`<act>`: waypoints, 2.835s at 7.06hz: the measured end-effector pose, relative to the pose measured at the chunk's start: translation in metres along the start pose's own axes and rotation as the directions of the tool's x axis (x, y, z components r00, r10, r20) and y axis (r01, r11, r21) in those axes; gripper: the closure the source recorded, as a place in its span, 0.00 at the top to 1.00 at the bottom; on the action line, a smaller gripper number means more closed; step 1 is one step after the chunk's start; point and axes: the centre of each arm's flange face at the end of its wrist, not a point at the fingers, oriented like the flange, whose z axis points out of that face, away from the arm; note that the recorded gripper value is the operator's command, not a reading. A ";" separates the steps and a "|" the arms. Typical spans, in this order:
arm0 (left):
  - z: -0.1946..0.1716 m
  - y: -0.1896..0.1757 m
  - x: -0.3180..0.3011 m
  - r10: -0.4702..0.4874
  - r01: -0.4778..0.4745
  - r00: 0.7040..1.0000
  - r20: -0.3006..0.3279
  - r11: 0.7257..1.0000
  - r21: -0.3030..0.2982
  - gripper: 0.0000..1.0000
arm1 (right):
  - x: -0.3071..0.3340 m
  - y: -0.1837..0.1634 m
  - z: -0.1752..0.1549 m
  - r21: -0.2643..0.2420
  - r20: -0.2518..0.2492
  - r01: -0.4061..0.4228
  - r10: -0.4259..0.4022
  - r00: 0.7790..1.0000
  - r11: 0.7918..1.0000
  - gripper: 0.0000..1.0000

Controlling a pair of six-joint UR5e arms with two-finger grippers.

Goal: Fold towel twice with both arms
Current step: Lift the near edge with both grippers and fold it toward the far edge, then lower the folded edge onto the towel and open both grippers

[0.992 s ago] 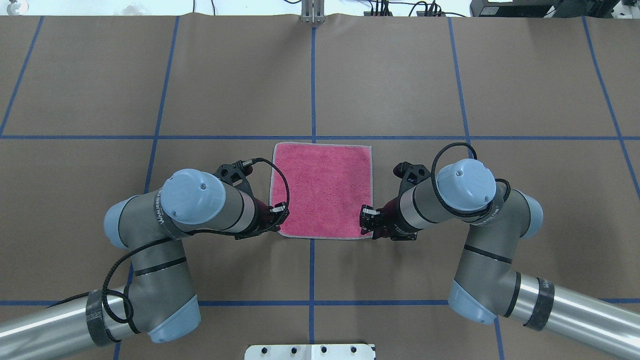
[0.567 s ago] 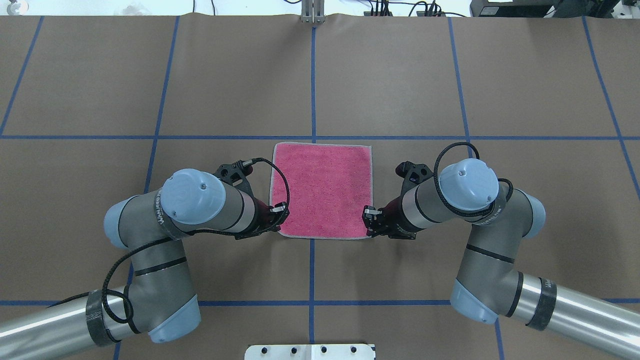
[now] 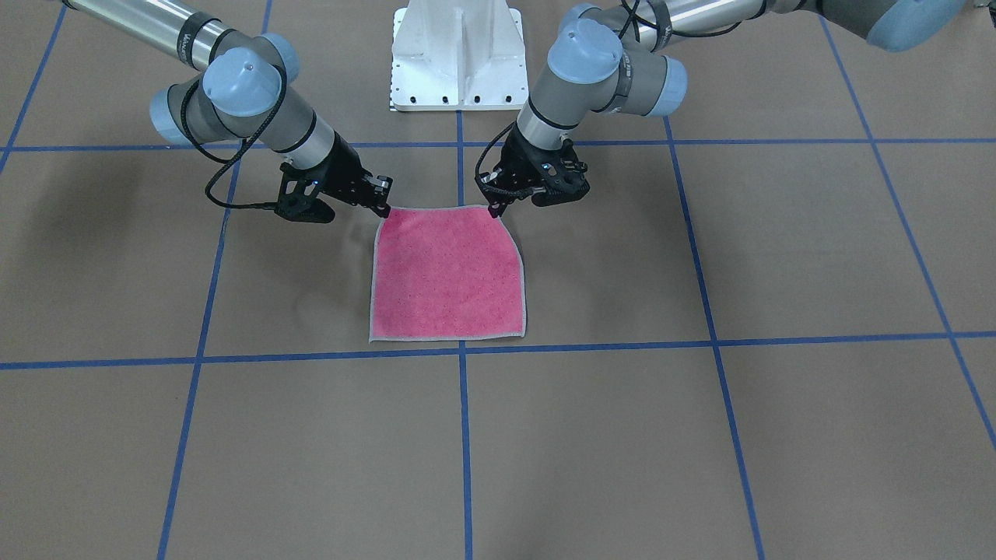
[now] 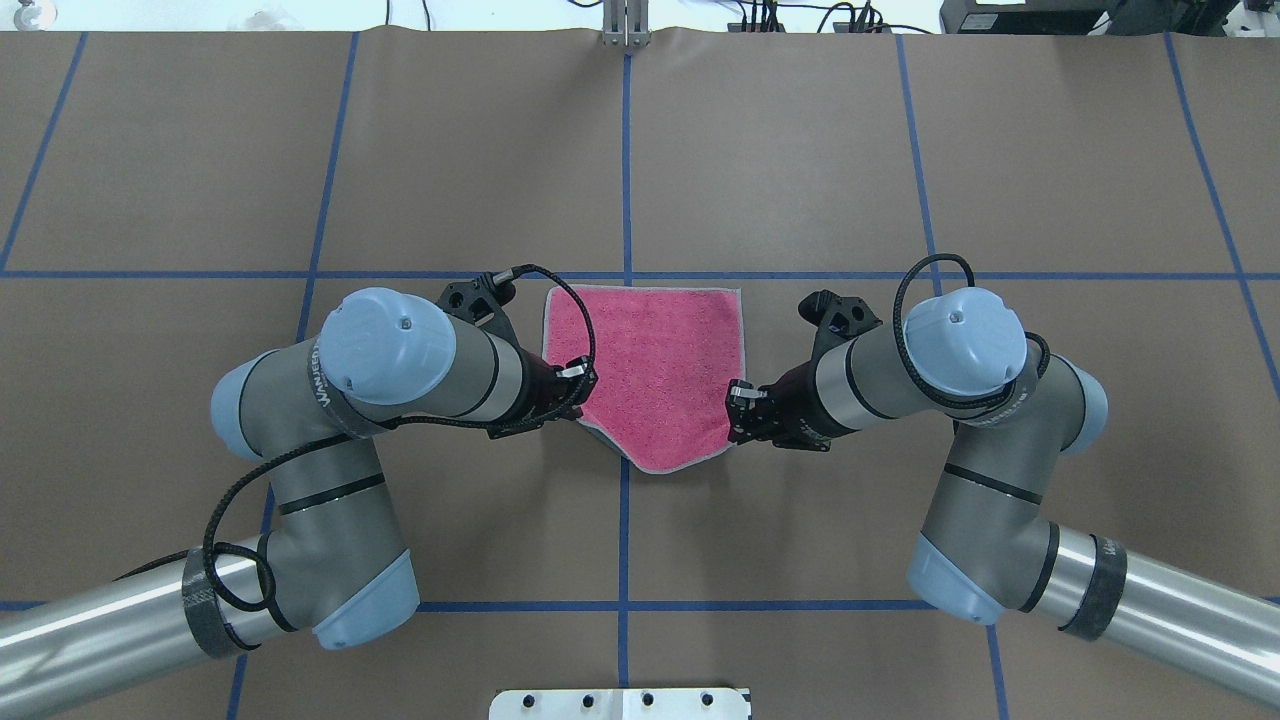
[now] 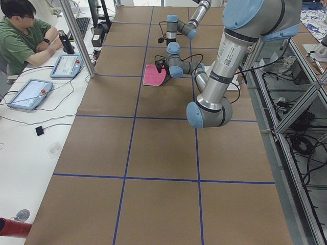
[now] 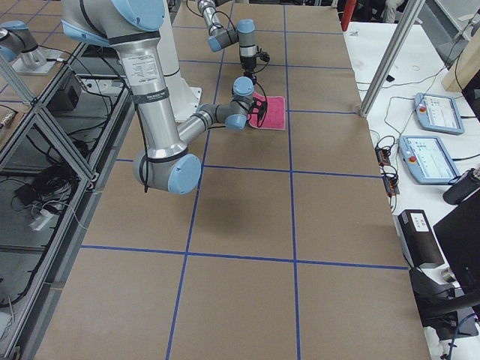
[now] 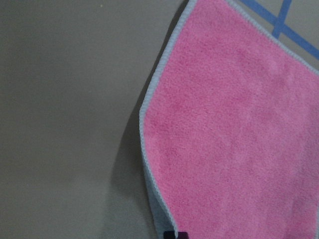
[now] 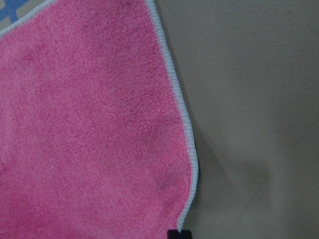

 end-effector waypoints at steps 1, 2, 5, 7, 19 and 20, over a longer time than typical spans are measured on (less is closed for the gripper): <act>-0.005 -0.011 0.002 -0.010 0.010 1.000 -0.008 1.000 0.016 0.00 | -0.003 -0.010 -0.010 0.015 0.018 -0.001 0.001 1.000 1.000 0.00; -0.010 -0.020 0.003 -0.018 0.018 1.000 -0.013 0.999 0.028 0.00 | -0.006 -0.021 -0.019 0.032 0.032 -0.006 0.005 0.999 0.999 0.00; -0.018 -0.039 0.006 -0.041 0.042 0.999 -0.023 0.998 0.055 0.00 | -0.013 -0.048 -0.040 0.081 0.061 -0.020 0.015 0.998 0.996 0.00; -0.024 -0.050 0.008 -0.062 0.064 0.998 -0.032 0.996 0.070 0.00 | -0.019 -0.063 -0.047 0.107 0.069 -0.028 0.020 0.997 0.994 0.00; 0.001 -0.080 0.011 -0.115 0.116 0.993 -0.019 0.988 0.101 0.00 | -0.039 -0.102 -0.014 0.141 0.036 -0.052 0.048 0.998 0.989 0.00; 0.003 -0.081 0.011 -0.118 0.119 0.993 -0.017 0.988 0.102 0.00 | -0.040 -0.102 -0.013 0.141 0.036 -0.052 0.047 0.998 0.989 0.00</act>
